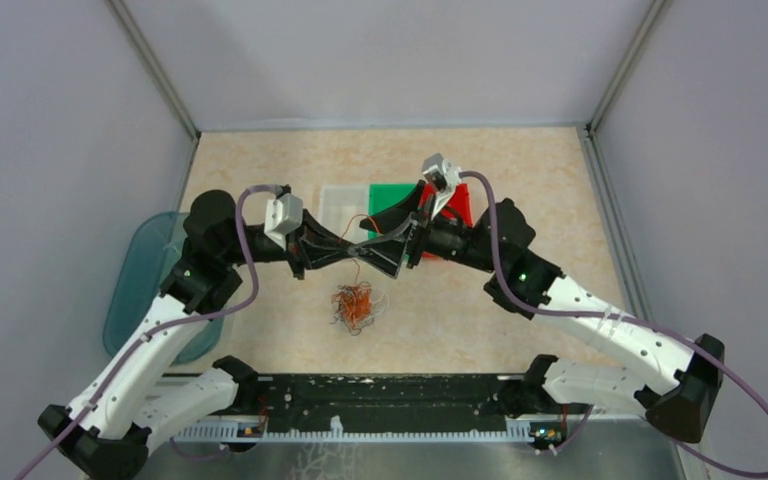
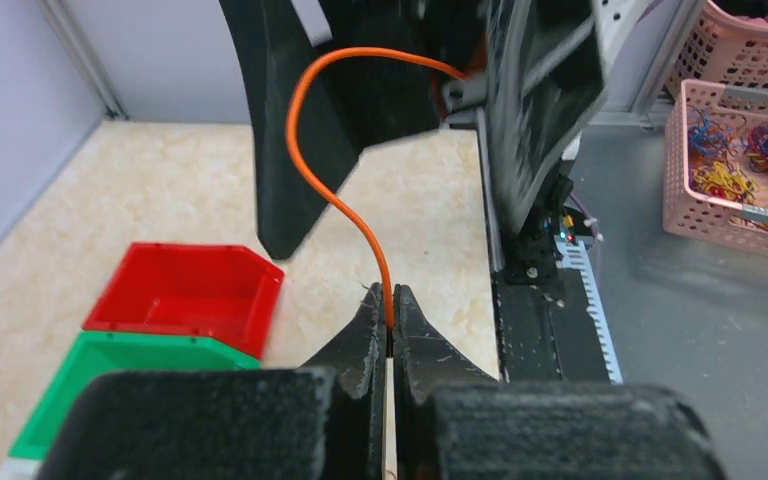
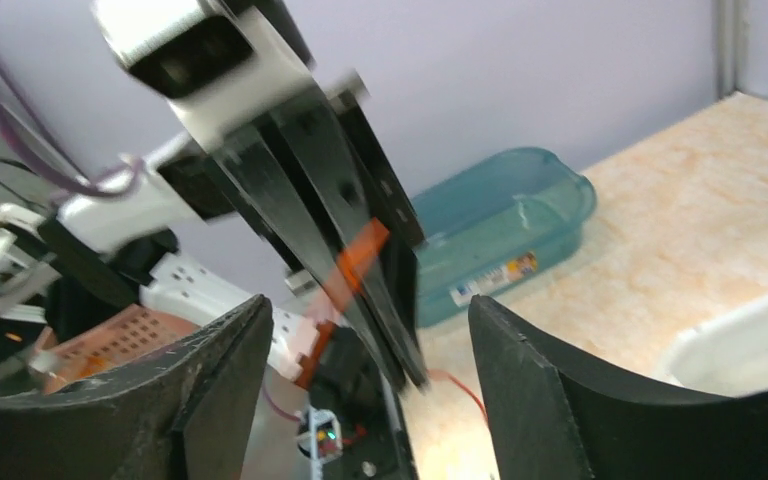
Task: Untangle the cables
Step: Untie the cable, then place the cable in the bin.
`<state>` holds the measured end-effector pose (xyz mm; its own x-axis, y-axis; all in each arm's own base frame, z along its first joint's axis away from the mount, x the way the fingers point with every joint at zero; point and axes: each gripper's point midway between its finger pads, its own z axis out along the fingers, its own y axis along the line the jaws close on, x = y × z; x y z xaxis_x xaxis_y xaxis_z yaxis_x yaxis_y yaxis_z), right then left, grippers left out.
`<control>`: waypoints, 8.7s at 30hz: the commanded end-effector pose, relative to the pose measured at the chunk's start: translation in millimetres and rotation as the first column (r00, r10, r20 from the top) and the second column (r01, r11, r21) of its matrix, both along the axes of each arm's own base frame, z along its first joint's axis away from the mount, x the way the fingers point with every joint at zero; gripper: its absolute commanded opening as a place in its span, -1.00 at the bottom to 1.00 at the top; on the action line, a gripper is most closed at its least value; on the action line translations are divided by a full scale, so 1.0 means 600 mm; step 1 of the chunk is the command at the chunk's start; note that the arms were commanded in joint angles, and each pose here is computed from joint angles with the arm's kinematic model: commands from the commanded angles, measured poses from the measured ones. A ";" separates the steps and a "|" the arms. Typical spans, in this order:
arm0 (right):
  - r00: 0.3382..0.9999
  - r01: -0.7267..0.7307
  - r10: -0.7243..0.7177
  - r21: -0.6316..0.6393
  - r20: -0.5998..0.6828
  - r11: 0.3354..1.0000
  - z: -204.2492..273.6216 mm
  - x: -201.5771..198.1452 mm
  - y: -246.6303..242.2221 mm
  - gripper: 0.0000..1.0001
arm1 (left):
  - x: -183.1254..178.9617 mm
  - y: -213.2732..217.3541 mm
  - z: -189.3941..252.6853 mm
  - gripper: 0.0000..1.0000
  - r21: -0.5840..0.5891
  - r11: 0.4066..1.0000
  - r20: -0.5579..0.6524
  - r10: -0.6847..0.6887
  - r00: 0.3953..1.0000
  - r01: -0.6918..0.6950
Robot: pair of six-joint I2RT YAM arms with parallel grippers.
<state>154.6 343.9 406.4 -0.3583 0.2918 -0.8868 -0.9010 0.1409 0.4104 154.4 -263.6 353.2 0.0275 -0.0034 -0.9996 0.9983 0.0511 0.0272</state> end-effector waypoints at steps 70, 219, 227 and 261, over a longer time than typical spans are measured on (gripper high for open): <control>0.971 0.057 -0.095 -0.174 -0.221 0.983 -0.398 0.043 0.047 -0.25 | -0.006 0.138 0.654 -1.00 -0.707 0.698 0.599 0.676 0.428 -0.111; 0.877 0.440 -0.478 -0.308 -0.057 0.844 -0.331 0.130 -0.103 0.14 | 0.417 0.192 -0.174 -1.00 0.237 0.505 0.539 0.642 0.545 -0.830; 0.858 0.472 -0.512 -0.319 -0.048 0.822 -0.334 0.133 -0.117 0.14 | 0.432 0.117 -0.220 -1.00 0.314 0.598 0.348 0.650 0.676 -0.737; 0.842 0.478 -0.536 -0.374 -0.063 0.795 -0.351 0.156 -0.106 0.12 | 0.447 0.176 -0.381 -0.99 0.482 0.445 0.407 0.649 0.643 -0.755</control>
